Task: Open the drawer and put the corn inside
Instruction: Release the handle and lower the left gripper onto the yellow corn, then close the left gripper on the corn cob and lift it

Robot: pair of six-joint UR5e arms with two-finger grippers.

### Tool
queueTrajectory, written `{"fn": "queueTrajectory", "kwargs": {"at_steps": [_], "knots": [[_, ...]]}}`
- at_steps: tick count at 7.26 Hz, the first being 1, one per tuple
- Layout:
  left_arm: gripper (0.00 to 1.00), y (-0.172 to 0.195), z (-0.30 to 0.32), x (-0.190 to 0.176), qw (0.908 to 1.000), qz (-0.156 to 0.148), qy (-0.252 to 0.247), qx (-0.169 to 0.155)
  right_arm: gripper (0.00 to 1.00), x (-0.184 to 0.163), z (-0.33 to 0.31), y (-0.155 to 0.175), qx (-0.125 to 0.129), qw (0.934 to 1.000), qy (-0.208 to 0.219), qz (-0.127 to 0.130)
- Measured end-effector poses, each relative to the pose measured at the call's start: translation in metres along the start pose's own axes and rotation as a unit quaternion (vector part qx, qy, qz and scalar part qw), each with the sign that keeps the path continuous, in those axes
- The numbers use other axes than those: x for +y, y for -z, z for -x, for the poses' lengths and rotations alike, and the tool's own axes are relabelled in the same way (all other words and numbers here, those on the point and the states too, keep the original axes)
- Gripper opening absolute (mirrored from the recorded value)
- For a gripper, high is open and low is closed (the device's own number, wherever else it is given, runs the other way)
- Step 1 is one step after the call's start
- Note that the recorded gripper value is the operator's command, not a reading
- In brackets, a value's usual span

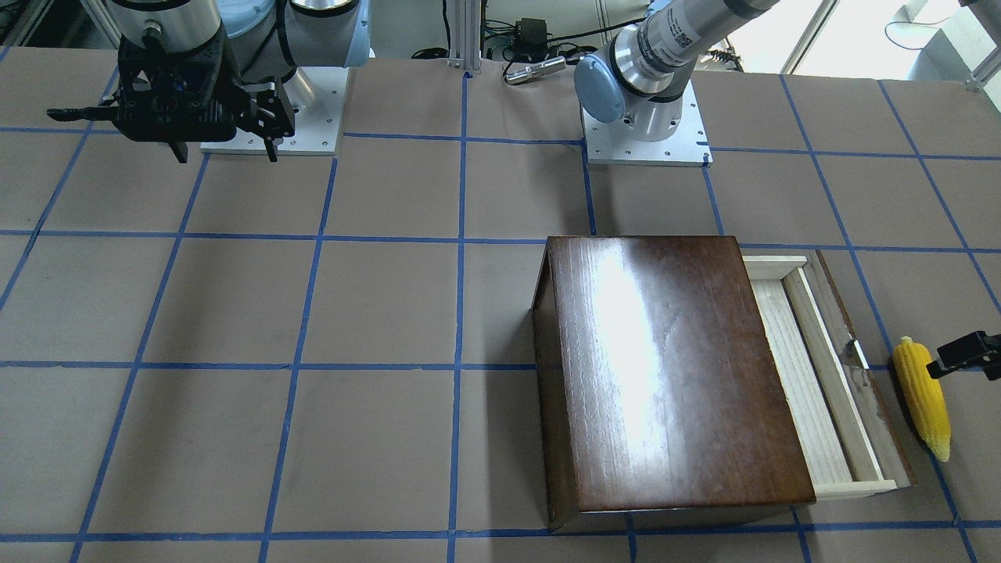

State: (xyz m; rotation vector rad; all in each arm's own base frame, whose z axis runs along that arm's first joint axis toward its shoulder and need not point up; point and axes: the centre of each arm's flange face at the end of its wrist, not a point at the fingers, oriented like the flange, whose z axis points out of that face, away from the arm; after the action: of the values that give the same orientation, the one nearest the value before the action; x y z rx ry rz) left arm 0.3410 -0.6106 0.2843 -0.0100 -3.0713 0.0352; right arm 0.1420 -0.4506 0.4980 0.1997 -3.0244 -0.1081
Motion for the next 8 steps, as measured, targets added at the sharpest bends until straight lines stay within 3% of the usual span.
{"fn": "queueTrajectory", "kwargs": {"at_steps": [5, 8], "knots": [[1.00, -0.077, 0.028, -0.003, 0.9989, 0.039, -0.012, -0.024, 1.00, 0.000, 0.000, 0.000, 0.000, 1.0000, 0.000, 0.000], [1.00, -0.109, 0.032, -0.003, 0.9984, 0.054, -0.010, -0.016, 1.00, 0.000, 0.000, 0.000, 0.000, 1.0000, 0.000, 0.000]]}}
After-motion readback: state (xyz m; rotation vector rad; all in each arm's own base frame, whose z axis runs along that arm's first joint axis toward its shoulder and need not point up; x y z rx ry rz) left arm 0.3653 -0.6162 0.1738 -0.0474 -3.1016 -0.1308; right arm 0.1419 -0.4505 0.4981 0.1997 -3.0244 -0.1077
